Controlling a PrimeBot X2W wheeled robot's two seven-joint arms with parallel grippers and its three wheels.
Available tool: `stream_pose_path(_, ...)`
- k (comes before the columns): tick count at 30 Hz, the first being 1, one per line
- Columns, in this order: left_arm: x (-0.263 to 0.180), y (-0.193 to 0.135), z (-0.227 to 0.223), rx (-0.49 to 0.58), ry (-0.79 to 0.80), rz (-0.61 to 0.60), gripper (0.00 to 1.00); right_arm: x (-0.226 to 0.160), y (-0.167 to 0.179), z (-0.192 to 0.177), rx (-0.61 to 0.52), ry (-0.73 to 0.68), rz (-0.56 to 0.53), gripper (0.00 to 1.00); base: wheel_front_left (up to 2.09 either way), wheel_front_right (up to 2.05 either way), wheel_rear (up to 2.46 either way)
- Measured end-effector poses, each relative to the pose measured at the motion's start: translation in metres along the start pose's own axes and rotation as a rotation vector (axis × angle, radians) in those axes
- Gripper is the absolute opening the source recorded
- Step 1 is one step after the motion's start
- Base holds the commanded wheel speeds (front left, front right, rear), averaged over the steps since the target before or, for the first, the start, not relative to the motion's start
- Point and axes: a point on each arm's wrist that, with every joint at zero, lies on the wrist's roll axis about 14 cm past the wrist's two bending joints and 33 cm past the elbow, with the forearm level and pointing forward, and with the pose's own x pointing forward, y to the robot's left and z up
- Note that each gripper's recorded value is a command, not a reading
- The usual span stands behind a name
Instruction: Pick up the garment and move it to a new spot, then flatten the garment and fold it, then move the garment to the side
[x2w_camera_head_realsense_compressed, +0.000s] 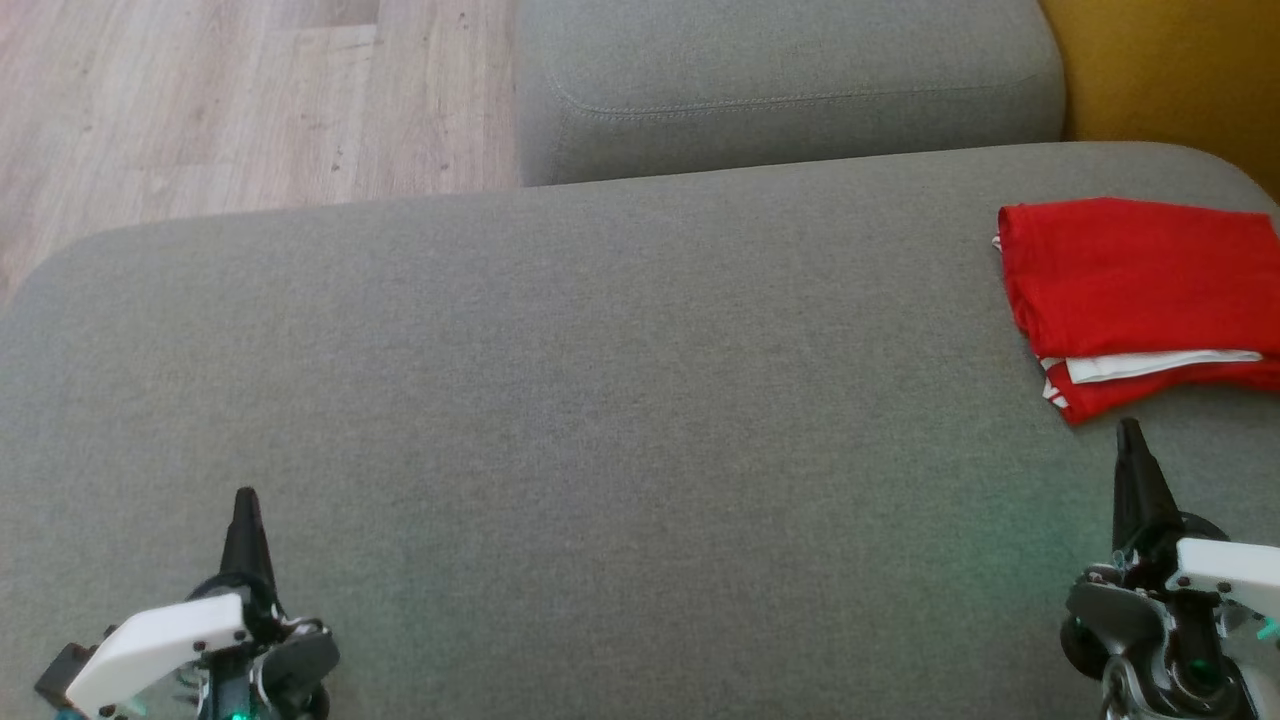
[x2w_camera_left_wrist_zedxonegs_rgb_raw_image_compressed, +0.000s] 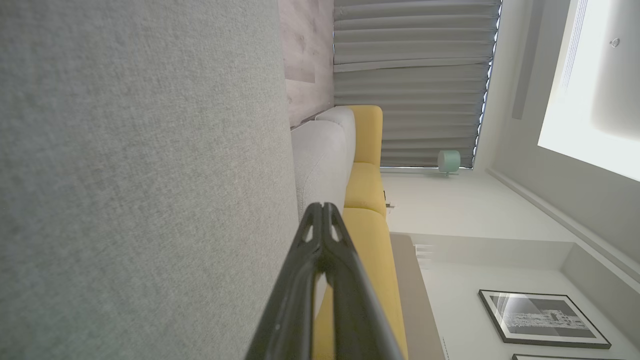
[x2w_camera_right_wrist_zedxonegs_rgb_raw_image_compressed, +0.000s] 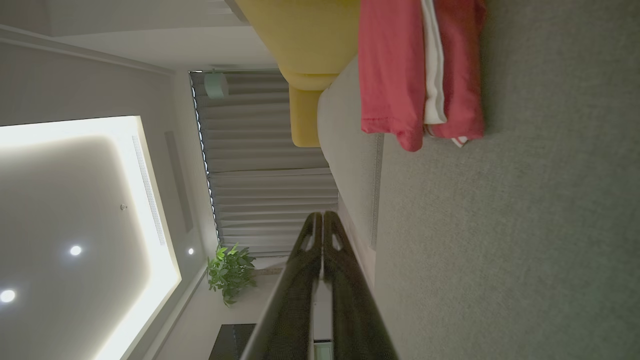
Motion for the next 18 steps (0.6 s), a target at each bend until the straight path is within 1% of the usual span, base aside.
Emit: stream_pose_path(18,-0.0001,-0.0001,0.0013,-0.004,-0.003,-0.001,0.0,-0.0001,0.0,0.0007,0.002,-0.003,0.0,0.0,0.0,0.0,0.0)
